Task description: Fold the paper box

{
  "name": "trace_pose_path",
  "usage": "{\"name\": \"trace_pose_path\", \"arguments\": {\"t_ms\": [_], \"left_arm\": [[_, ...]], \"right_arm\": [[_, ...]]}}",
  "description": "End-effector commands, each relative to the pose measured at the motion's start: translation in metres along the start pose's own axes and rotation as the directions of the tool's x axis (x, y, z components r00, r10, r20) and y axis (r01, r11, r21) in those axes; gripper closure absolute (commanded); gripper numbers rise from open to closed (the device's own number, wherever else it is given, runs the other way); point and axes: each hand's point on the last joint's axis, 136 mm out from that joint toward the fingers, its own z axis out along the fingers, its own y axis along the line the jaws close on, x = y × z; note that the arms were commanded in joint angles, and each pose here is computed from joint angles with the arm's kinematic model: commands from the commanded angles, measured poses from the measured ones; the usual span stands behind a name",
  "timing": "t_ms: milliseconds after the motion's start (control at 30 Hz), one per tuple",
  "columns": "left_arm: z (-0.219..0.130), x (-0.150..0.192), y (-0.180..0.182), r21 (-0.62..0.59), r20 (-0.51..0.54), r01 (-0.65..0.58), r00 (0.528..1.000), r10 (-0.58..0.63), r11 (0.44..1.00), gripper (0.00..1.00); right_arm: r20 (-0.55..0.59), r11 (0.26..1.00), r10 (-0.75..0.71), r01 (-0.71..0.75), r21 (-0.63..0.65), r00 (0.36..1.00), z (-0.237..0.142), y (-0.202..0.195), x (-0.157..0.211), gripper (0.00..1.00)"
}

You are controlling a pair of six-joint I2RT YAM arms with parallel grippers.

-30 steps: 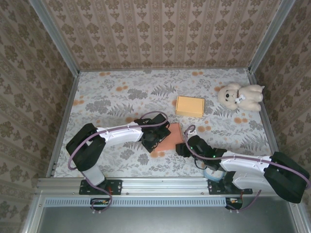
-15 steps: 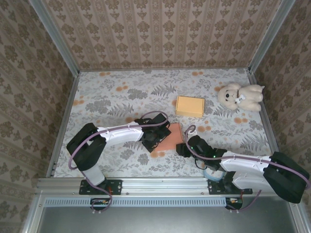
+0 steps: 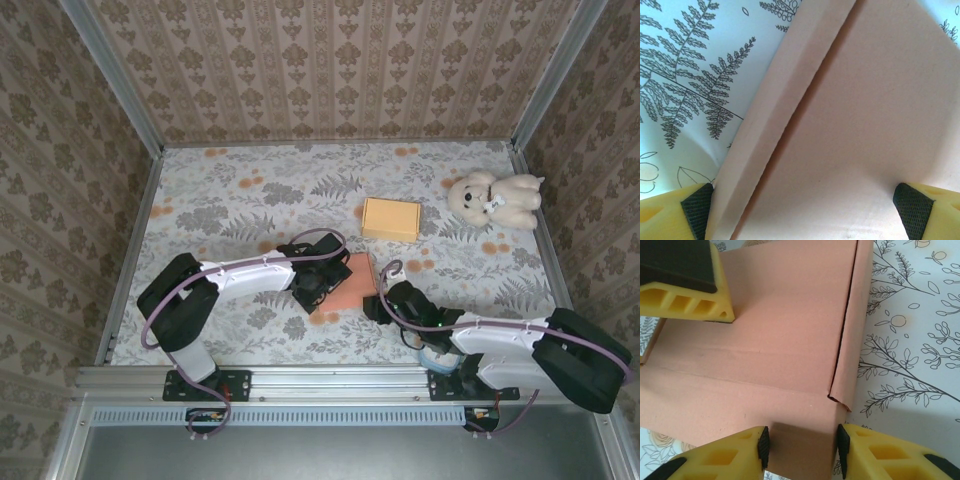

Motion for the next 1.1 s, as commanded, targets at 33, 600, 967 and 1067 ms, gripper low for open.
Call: {"name": "trace_pose_path", "arguments": {"t_ms": [33, 600, 967, 1067], "left_arm": [[0.013, 0.001, 0.019, -0.086, -0.018, 0.019, 1.000, -0.021, 0.996, 0.05], [0.020, 0.006, 0.016, -0.088, -0.047, 0.004, 0.999, -0.008, 0.996, 0.05], [0.021, 0.012, 0.006, -0.055, -0.082, -0.043, 0.996, 0.039, 0.998, 0.05], [0.019, 0.013, -0.003, 0.004, -0.081, -0.060, 0.995, 0.060, 0.998, 0.05]], "right_arm": [[-0.001, 0.999, -0.037, 0.037, 0.018, 0.999, 0.007, -0.008, 0.009, 0.57], [0.063, 0.977, -0.203, 0.198, 0.081, 0.977, 0.040, -0.017, 0.010, 0.50], [0.087, 0.935, -0.324, 0.305, 0.181, 0.942, 0.060, -0.022, -0.002, 0.37], [0.068, 0.931, -0.329, 0.312, 0.188, 0.942, 0.065, -0.021, -0.002, 0.36]]}}
